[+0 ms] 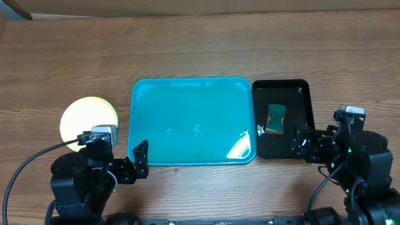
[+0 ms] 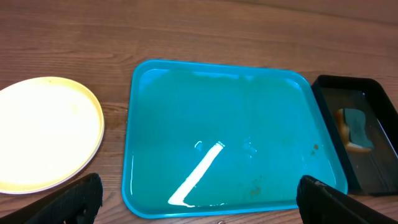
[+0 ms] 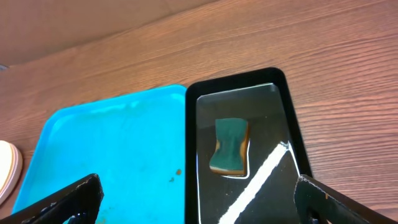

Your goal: Clean dirty plates on tray and stack at the side

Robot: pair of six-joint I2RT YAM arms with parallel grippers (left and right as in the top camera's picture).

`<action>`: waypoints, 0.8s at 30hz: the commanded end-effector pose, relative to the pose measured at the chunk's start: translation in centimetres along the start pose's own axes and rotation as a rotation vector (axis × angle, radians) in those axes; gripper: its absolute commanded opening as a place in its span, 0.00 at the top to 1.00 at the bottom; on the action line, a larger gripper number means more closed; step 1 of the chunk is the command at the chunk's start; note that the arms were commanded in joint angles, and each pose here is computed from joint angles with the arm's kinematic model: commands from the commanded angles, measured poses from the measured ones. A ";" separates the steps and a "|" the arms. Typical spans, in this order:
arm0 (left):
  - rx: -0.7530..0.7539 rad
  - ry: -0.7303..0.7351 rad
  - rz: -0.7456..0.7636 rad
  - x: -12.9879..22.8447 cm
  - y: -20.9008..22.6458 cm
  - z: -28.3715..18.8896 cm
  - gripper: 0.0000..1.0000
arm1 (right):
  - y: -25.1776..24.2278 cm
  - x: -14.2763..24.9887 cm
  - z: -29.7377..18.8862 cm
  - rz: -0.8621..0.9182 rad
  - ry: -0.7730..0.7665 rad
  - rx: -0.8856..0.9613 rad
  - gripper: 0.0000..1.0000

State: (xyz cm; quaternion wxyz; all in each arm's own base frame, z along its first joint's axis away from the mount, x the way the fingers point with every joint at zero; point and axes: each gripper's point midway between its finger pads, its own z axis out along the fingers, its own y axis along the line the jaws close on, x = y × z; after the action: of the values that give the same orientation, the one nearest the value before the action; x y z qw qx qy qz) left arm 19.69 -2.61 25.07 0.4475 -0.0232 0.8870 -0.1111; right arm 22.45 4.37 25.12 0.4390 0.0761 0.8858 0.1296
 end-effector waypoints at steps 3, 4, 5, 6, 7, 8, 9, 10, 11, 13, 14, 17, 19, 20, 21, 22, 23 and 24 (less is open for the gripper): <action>-0.012 0.030 0.000 1.0 0.3 0.2 0.00 | -0.4 0.5 0.3 0.010 0.014 0.019 0.00; -0.013 0.038 -0.002 1.2 0.3 0.2 0.00 | -0.4 0.5 0.3 0.010 0.015 0.019 0.00; -0.014 0.046 -0.003 1.4 0.3 0.1 0.00 | -0.4 0.5 0.3 0.010 0.015 0.019 0.00; -0.014 0.050 -0.004 1.5 0.3 0.1 0.00 | -0.4 0.5 0.3 0.010 0.015 0.020 0.00; -0.014 0.053 -0.005 1.6 0.3 0.1 0.00 | -0.4 0.5 0.3 0.010 0.015 0.019 0.00; -0.014 0.052 -0.005 1.6 0.3 0.1 0.00 | -0.4 0.5 0.3 0.010 0.015 0.019 0.00; -0.014 0.053 -0.005 1.6 0.3 0.1 0.00 | -0.4 0.5 0.3 0.010 0.015 0.019 0.00; -0.014 0.052 -0.005 1.6 0.3 0.1 0.00 | -0.4 0.5 0.3 0.010 0.015 0.019 0.00; -0.014 0.052 -0.005 1.6 0.3 0.1 0.00 | -0.8 0.4 0.3 -0.015 0.010 0.040 0.00; -0.014 0.052 -0.005 1.6 0.3 0.1 0.00 | -1.7 0.2 0.2 -0.055 -0.003 0.096 0.00; -0.014 0.052 -0.005 1.6 0.3 0.1 0.00 | -1.7 0.2 0.2 -0.055 -0.003 0.094 0.00; -0.014 0.052 -0.005 1.6 0.3 0.1 0.00 | -1.7 0.2 0.0 -0.055 -0.009 0.092 0.00; -0.014 0.052 -0.005 1.6 0.3 0.1 0.00 | -1.9 0.1 -0.5 -0.052 -0.023 0.097 0.00; -0.014 0.052 -0.005 1.6 0.3 0.1 0.00 | -2.2 -0.1 -0.7 -0.048 -0.039 0.110 0.00; -0.014 0.052 -0.005 1.6 0.3 0.1 0.00 | -2.3 -0.4 -1.0 -0.043 -0.061 0.113 0.00; -0.014 0.052 -0.005 1.6 0.3 0.1 0.00 | -2.3 -0.7 -1.4 -0.039 -0.082 0.111 0.00; -0.014 0.052 -0.005 1.6 0.3 0.1 0.00 | -2.3 -0.9 -1.8 -0.034 -0.103 0.109 0.00; -0.014 0.052 -0.005 1.6 0.3 0.1 0.00 | -2.4 -1.1 -2.2 -0.030 -0.125 0.108 0.00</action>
State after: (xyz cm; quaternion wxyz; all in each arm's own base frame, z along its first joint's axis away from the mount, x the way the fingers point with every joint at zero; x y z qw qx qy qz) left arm 18.97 -2.65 23.94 0.4236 -0.0270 0.8985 -0.1119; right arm 21.82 2.34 25.72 0.4650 0.0844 0.8774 0.0819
